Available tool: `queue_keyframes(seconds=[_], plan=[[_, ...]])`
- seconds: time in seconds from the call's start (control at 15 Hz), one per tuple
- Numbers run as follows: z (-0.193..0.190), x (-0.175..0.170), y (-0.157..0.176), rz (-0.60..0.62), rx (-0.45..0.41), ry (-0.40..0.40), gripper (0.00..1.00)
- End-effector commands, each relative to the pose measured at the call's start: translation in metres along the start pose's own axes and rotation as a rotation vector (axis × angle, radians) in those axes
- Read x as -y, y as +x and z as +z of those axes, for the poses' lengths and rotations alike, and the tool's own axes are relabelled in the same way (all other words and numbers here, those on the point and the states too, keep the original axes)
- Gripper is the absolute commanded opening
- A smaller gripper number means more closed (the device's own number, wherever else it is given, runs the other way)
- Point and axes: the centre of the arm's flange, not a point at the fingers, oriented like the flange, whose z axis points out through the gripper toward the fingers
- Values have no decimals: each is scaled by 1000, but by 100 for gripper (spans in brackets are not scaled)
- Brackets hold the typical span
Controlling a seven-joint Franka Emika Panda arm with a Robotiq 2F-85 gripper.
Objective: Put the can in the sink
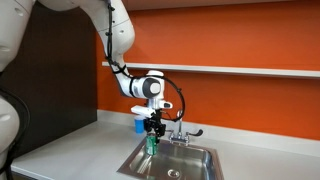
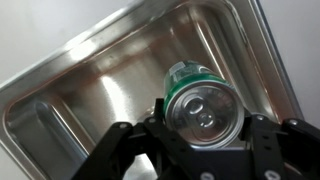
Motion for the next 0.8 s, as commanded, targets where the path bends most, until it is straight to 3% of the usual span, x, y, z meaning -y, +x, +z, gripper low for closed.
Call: queue_keyframes(seconds=[0.0, 0.73], plan=[[3, -3, 8, 21, -17, 14, 38], [48, 6, 31, 19, -8, -6, 38]])
